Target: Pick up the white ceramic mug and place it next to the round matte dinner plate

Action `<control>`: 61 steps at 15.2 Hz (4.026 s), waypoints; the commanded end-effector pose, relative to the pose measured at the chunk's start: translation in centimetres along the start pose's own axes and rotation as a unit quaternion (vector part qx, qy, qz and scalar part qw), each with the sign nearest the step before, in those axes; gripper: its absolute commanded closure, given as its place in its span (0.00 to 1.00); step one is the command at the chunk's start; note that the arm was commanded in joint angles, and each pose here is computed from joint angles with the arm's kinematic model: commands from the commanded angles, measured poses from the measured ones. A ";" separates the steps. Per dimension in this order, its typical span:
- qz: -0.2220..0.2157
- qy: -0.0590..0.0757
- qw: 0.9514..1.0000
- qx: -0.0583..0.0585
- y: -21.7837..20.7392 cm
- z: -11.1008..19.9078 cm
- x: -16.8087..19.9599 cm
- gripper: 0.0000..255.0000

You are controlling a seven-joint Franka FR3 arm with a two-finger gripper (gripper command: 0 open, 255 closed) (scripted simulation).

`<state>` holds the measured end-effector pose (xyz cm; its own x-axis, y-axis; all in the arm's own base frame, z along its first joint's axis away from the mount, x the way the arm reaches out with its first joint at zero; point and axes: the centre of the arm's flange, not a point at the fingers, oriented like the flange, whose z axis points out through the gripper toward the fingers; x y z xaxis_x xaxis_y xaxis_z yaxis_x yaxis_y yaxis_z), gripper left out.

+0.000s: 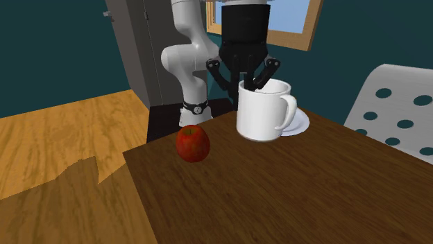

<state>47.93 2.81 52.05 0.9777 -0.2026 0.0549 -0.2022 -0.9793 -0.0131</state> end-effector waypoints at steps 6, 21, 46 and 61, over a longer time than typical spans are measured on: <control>0.001 0.000 1.000 0.000 -7.9 -0.3 -4.8 1.00; 0.001 0.000 1.000 0.000 -17.3 2.6 -10.8 1.00; 0.001 0.000 1.000 0.000 -17.1 15.7 -11.5 1.00; 0.001 0.000 1.000 0.000 -17.1 13.1 -11.5 0.00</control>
<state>40.92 22.00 37.47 0.9773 -0.2044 0.0559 -0.2039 -0.9789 -0.0135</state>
